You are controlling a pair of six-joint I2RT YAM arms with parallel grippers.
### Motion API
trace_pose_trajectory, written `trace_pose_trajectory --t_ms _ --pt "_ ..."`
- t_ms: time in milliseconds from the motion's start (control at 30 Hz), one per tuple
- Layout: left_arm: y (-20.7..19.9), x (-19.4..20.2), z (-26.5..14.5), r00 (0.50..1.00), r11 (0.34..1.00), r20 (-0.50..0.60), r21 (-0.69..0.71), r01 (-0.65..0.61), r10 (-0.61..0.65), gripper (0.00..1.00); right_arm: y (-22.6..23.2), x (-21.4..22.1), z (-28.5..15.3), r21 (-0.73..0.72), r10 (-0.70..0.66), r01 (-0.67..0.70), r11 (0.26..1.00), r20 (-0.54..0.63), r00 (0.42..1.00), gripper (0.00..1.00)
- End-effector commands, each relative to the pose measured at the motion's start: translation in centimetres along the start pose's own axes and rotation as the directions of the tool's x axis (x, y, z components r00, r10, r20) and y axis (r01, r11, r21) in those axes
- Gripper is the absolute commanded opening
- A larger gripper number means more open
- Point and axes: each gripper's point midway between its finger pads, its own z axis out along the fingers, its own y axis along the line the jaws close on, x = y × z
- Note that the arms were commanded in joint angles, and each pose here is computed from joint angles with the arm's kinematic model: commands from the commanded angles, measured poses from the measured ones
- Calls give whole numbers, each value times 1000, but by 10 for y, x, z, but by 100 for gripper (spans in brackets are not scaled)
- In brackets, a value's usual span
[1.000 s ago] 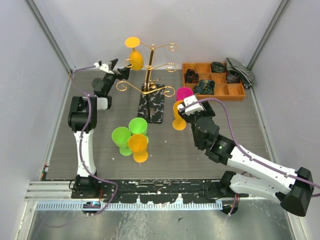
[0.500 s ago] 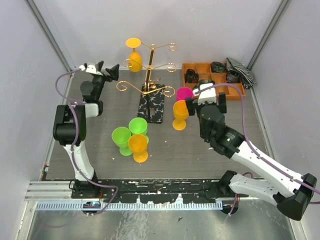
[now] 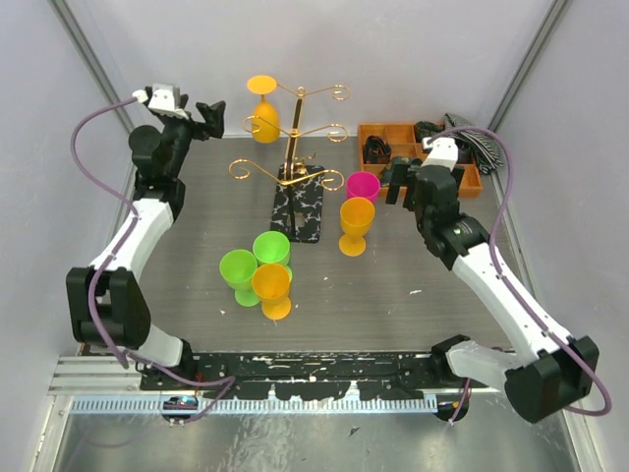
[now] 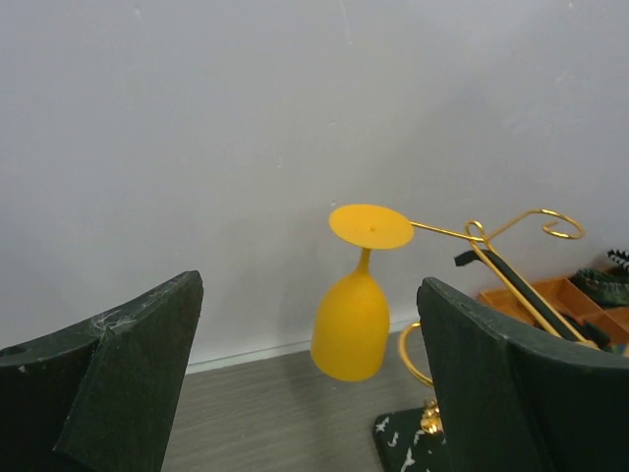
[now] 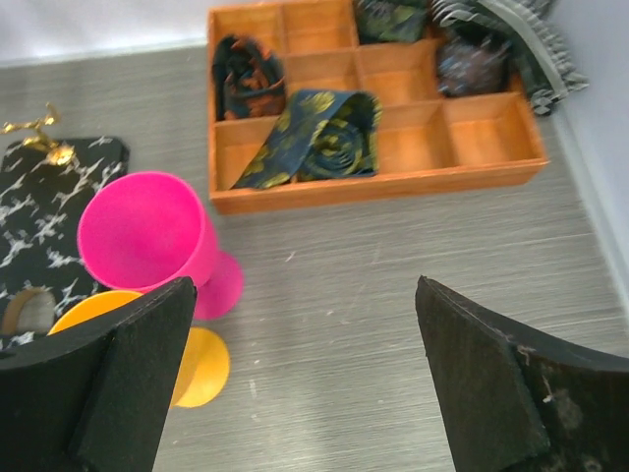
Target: Place the wine glass upside down on the wine glass rack
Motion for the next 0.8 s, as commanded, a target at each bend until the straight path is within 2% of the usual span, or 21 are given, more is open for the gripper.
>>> trace_pose_trajectory --t_ms 0,267,300,533,767 --pt "-16 -12 -18 990 999 -132 7 -40 41 97 40 -3 14 -156 117 -121 980 -37 992 97" --pt "-46 -37 -49 992 1000 -123 22 -16 18 99 49 -1 49 -153 136 -139 978 -33 990 87" --pt "-52 -50 -55 995 999 -96 30 -22 25 98 50 -1 53 -151 133 -137 979 -35 990 85" --pt "-69 -48 -76 989 996 -124 38 -75 79 98 51 5 81 -175 152 -162 971 -70 986 73" --pt "-75 -51 -96 989 997 -131 43 -60 65 98 71 22 98 -248 138 -170 954 -140 980 70"
